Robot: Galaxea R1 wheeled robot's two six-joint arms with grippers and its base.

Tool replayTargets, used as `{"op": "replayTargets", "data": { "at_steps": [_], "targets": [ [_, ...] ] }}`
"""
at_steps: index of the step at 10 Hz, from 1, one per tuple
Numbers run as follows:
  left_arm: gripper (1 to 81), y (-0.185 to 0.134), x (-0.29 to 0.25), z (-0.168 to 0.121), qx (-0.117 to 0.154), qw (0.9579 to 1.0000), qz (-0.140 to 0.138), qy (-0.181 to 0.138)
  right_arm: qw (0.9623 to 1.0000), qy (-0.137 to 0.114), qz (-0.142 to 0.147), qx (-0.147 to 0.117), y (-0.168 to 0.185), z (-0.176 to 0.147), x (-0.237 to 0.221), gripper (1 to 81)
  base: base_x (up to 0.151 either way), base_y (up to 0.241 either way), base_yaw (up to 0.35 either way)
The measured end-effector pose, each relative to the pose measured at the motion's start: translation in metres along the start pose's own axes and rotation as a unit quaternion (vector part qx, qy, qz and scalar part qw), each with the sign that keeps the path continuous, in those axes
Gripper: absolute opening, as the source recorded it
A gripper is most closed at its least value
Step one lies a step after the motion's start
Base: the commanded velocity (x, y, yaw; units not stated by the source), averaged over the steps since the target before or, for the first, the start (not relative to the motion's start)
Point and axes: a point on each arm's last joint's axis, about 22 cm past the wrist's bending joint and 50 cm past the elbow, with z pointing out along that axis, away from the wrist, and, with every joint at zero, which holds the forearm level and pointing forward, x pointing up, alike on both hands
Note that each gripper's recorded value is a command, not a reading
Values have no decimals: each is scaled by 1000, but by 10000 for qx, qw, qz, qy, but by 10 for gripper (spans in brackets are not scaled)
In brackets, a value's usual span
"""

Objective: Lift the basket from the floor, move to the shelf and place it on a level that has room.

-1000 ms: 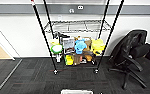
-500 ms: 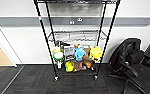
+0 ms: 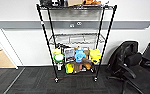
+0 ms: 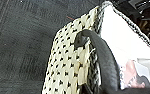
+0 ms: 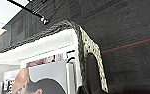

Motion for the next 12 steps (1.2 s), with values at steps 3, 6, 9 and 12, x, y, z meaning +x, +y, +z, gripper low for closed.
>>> {"op": "replayTargets", "data": {
  "at_steps": [3, 6, 9, 12],
  "targets": [
    [10, 6, -6, -4, 77, 10000, -27, -58, 9999, -25, 122, 89, -15, -13, -5, 10, 0, 0, 0],
    [10, 15, -12, -8, 90, 9999, -54, -58, 9997, -71, 208, 52, -14, -26, -16, 10, 0, 0, 0],
    [10, 23, -35, -19, 132, 9995, -44, -289, 9996, -123, 233, -31, -12, -44, -36, 10, 0, 0, 0],
    [10, 37, -32, -44, 100, 9999, 61, -71, 9999, 39, 134, 54, -31, -67, -32, 10, 0, 0, 0]
  ]
}}
